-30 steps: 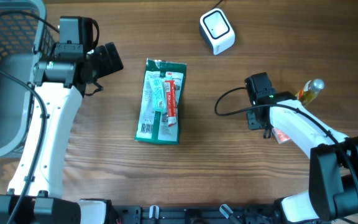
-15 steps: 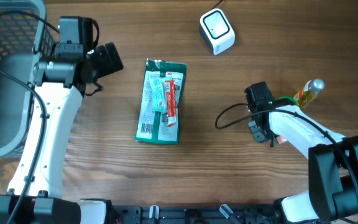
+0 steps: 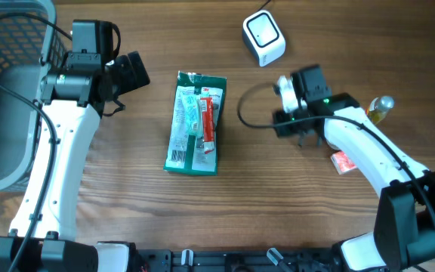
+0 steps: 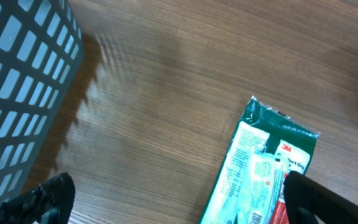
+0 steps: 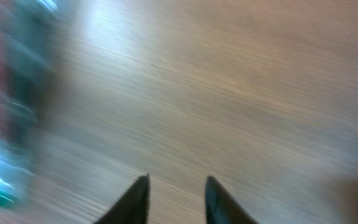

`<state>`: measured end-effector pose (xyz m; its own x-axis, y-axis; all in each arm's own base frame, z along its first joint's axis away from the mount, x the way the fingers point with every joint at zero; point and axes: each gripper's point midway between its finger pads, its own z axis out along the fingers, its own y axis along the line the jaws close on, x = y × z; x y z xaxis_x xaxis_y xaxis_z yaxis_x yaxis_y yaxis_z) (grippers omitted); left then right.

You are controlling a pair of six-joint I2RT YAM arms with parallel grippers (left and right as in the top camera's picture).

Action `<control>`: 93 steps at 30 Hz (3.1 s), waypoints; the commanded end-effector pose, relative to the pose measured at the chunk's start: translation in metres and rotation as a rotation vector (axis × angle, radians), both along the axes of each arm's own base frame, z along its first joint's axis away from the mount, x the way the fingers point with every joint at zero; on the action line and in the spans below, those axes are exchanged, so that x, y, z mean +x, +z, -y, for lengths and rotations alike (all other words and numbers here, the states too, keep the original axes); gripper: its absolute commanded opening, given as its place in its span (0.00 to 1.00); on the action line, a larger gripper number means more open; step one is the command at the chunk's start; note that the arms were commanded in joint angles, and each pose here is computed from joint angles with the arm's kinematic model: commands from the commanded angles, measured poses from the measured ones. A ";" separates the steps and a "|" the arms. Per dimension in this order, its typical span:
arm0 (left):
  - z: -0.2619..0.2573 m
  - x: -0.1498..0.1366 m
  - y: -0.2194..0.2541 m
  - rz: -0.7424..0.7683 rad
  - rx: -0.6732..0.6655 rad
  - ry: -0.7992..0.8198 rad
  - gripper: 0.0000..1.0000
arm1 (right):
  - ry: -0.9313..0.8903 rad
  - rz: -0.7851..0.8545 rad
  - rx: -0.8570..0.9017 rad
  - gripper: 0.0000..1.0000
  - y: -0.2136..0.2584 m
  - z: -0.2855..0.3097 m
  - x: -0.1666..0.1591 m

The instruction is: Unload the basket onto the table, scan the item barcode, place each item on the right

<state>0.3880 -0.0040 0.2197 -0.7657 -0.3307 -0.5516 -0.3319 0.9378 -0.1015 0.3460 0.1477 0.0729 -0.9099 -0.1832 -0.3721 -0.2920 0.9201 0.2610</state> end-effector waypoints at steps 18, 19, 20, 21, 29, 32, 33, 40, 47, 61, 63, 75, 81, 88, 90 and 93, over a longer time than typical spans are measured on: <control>-0.001 0.002 0.002 0.006 0.000 -0.009 1.00 | -0.042 -0.064 0.170 0.43 -0.013 -0.128 -0.027; -0.001 0.002 0.002 0.006 0.000 -0.009 1.00 | -0.033 -0.070 0.167 0.43 -0.017 -0.132 -0.029; 0.000 0.002 0.002 0.006 -0.001 -0.010 1.00 | -0.020 -0.080 0.161 0.43 -0.023 -0.136 -0.033; -0.001 0.002 0.002 0.006 0.000 -0.009 1.00 | -0.011 -0.087 0.156 0.43 -0.028 -0.140 -0.035; 0.000 0.002 0.002 0.006 -0.001 -0.010 1.00 | 0.016 -0.149 0.108 0.41 -0.061 -0.147 -0.049; -0.001 0.002 0.002 0.006 0.000 -0.009 1.00 | 0.026 -0.161 0.120 0.36 -0.061 -0.150 -0.052; -0.001 0.002 0.002 0.006 0.000 -0.009 1.00 | 0.026 -0.162 0.120 0.35 -0.061 -0.150 -0.053; -0.001 0.002 0.002 0.006 0.000 -0.009 1.00 | 0.012 -0.164 0.127 0.34 -0.062 -0.151 -0.052; -0.001 0.002 0.002 0.006 0.000 -0.009 1.00 | 0.009 -0.132 0.126 0.33 -0.062 -0.154 -0.046; 0.000 0.002 0.002 0.006 -0.001 -0.010 1.00 | 0.061 -0.090 0.158 0.04 -0.046 -0.163 -0.041; 0.000 0.002 0.002 0.006 -0.001 -0.010 1.00 | 0.111 -0.021 0.172 0.04 -0.022 -0.161 -0.036; -0.001 0.002 0.002 0.006 0.000 -0.009 1.00 | 0.566 0.112 0.089 0.04 0.033 -0.135 -0.079; 0.000 0.002 0.002 0.006 -0.001 -0.010 1.00 | 0.640 0.033 0.363 0.04 0.057 -0.143 -0.093; 0.000 0.002 0.002 0.007 -0.002 -0.009 1.00 | 0.618 -0.023 0.591 0.04 0.085 -0.130 -0.089; 0.000 0.002 0.002 0.007 -0.001 -0.010 1.00 | 0.632 -0.022 0.626 0.04 0.090 -0.129 -0.090; 0.001 0.002 0.002 0.005 -0.008 -0.014 1.00 | 0.639 -0.044 0.670 0.04 0.095 -0.128 -0.095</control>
<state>0.3880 -0.0040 0.2197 -0.7657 -0.3307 -0.5516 -0.3319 0.9378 -0.1015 0.2642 0.2677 0.1440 -0.7468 -0.4265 -0.5103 -0.6605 0.3858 0.6441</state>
